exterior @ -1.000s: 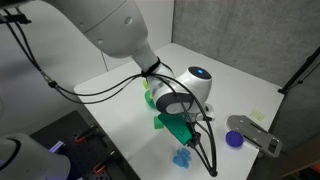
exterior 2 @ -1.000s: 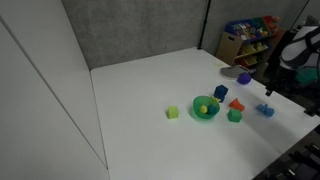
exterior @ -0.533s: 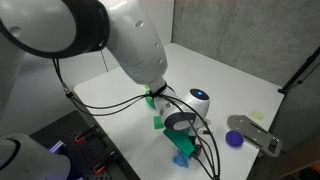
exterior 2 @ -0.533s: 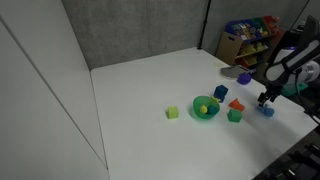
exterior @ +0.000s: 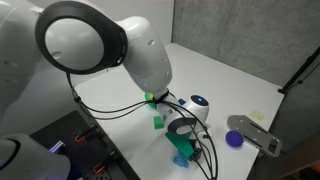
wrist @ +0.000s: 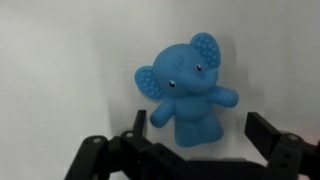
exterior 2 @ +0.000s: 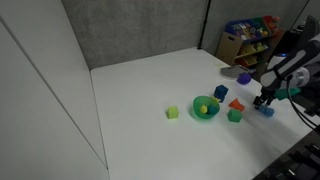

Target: Put two objects in the bowl

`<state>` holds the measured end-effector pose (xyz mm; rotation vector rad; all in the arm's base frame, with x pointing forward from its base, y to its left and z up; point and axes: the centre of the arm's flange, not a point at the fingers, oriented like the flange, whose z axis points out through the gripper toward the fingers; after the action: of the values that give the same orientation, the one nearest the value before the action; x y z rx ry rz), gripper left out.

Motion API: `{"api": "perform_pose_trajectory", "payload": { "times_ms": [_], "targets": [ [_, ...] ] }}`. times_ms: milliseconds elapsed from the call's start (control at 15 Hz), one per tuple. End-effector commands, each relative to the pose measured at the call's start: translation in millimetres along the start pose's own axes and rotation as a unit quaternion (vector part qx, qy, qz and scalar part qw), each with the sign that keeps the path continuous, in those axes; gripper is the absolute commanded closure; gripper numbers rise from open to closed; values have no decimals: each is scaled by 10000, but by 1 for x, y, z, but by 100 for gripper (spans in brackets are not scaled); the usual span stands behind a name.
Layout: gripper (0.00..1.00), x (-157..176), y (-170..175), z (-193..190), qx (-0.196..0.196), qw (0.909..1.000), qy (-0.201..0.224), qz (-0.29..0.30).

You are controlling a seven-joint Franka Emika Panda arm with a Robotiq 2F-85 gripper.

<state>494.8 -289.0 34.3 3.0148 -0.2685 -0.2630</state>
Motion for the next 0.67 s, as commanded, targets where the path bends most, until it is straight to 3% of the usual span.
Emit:
{"api": "perform_pose_trajectory", "payload": {
  "times_ms": [0,467,600],
  "targets": [
    [28,7,0,-3,-133,9998,-70,86],
    [76,12,-21,-21,-276,9995,-120,131],
    [79,13,-30,-30,-252,9995,-122,118]
  ]
}}
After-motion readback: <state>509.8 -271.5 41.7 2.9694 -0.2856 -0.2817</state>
